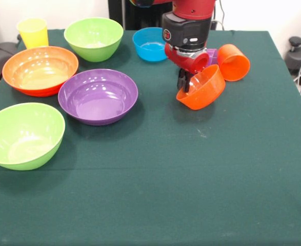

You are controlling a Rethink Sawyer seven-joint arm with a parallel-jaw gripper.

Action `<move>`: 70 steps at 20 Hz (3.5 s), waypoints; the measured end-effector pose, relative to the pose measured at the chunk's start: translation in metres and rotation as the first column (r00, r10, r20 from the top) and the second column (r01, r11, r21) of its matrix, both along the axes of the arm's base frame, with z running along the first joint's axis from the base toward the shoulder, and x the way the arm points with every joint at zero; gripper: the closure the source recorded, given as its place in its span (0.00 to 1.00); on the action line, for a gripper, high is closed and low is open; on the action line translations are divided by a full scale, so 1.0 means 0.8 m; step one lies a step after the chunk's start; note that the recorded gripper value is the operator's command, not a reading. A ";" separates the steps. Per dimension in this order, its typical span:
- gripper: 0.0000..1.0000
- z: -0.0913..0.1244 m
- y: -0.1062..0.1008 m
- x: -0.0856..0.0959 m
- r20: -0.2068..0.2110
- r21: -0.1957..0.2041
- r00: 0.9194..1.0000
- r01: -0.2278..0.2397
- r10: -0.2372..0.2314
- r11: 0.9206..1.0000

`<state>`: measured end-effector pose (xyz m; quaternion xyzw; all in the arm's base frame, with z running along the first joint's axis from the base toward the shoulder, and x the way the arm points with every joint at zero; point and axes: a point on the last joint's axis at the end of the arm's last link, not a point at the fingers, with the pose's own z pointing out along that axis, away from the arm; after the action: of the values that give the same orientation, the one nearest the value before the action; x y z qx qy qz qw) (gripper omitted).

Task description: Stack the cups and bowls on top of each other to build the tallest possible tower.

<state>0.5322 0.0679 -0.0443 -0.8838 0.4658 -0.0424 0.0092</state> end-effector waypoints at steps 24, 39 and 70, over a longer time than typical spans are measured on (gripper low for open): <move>1.00 0.000 0.000 0.000 0.000 0.000 1.000 0.000 0.000 1.000; 0.00 -0.006 0.012 -0.018 -0.024 -0.019 0.999 -0.031 0.030 0.999; 0.00 0.155 0.064 -0.025 0.004 -0.049 1.000 0.012 -0.012 0.999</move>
<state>0.5121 0.1194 0.0796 -0.8809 0.4700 -0.0552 -0.0117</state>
